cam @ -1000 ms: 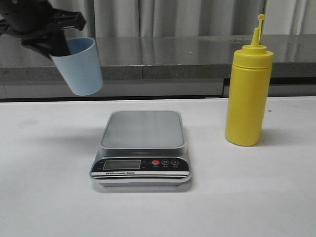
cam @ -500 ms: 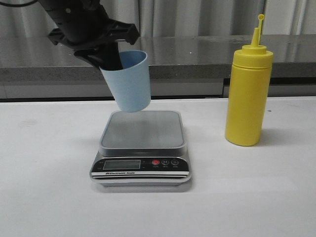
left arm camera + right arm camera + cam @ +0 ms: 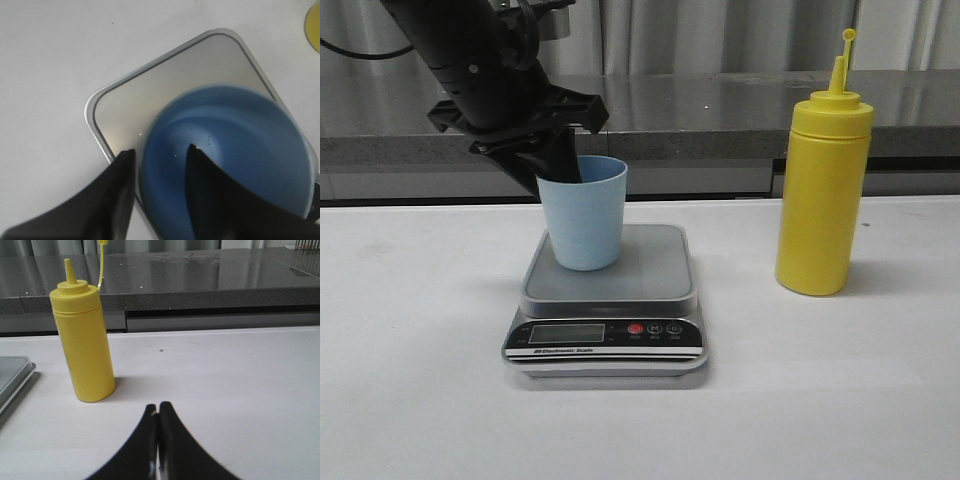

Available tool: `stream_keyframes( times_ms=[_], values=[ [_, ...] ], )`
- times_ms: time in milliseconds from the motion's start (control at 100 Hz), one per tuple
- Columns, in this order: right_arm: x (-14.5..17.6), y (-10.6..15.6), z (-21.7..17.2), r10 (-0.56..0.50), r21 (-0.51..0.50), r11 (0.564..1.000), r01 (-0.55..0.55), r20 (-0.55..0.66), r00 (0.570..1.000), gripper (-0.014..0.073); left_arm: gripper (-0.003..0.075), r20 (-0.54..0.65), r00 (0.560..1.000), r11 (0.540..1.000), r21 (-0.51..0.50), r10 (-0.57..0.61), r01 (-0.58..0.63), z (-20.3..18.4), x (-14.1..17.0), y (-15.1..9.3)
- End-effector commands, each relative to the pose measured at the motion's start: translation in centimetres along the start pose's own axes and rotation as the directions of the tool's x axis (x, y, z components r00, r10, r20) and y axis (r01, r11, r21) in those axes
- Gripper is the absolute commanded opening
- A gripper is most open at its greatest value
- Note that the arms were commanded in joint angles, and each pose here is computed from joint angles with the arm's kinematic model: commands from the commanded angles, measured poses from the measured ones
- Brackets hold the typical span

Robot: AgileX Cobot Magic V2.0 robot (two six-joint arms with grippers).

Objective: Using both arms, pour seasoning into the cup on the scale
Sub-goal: 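Lower the cup onto the scale platform, open the left gripper, withdraw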

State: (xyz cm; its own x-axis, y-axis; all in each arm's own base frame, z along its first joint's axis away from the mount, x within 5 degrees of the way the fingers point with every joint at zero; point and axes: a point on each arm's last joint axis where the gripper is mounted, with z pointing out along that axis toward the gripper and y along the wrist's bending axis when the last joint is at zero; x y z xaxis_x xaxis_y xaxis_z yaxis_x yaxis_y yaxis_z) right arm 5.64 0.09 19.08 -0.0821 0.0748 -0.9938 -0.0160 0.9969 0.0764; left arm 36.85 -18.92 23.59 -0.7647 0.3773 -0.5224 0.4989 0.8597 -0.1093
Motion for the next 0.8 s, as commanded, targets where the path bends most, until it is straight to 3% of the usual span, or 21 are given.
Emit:
stream_keyframes(
  times_ms=[0,160,390,490,680,790],
  values=[
    [-1.3,0.1,-0.3,-0.018,-0.006,1.000,0.019,0.109,0.994,-0.0067,0.0372,0.124,0.992,1.000,0.010,0.000,-0.002,-2.7,-1.8,-0.8],
    [-1.3,0.1,-0.3,-0.018,-0.006,1.000,0.019,0.109,0.994,-0.0067,0.0395,0.149,0.989,1.000,0.011,0.004,-0.006,-3.5,-2.3,-0.9],
    [-1.3,0.1,-0.3,-0.018,-0.006,1.000,0.019,0.109,0.994,-0.0067,0.0368,0.222,0.975,1.000,0.014,0.012,-0.015,-7.3,-2.9,-1.3],
    [-1.3,0.1,-0.3,-0.018,-0.006,1.000,0.019,0.109,0.994,-0.0067,0.0265,0.248,0.969,1.000,0.015,0.012,-0.016,-9.3,-2.6,-1.6],
    [-1.3,0.1,-0.3,-0.018,-0.006,1.000,0.019,0.109,0.994,-0.0067,-0.0023,0.313,0.950,1.000,0.011,0.011,-0.015,-12.4,-1.4,-1.9],
    [-1.3,0.1,-0.3,-0.018,-0.006,1.000,0.019,0.109,0.994,-0.0067,-0.0020,0.353,0.936,1.000,0.012,-0.011,0.008,-13.7,-0.3,-2.0]
  ],
)
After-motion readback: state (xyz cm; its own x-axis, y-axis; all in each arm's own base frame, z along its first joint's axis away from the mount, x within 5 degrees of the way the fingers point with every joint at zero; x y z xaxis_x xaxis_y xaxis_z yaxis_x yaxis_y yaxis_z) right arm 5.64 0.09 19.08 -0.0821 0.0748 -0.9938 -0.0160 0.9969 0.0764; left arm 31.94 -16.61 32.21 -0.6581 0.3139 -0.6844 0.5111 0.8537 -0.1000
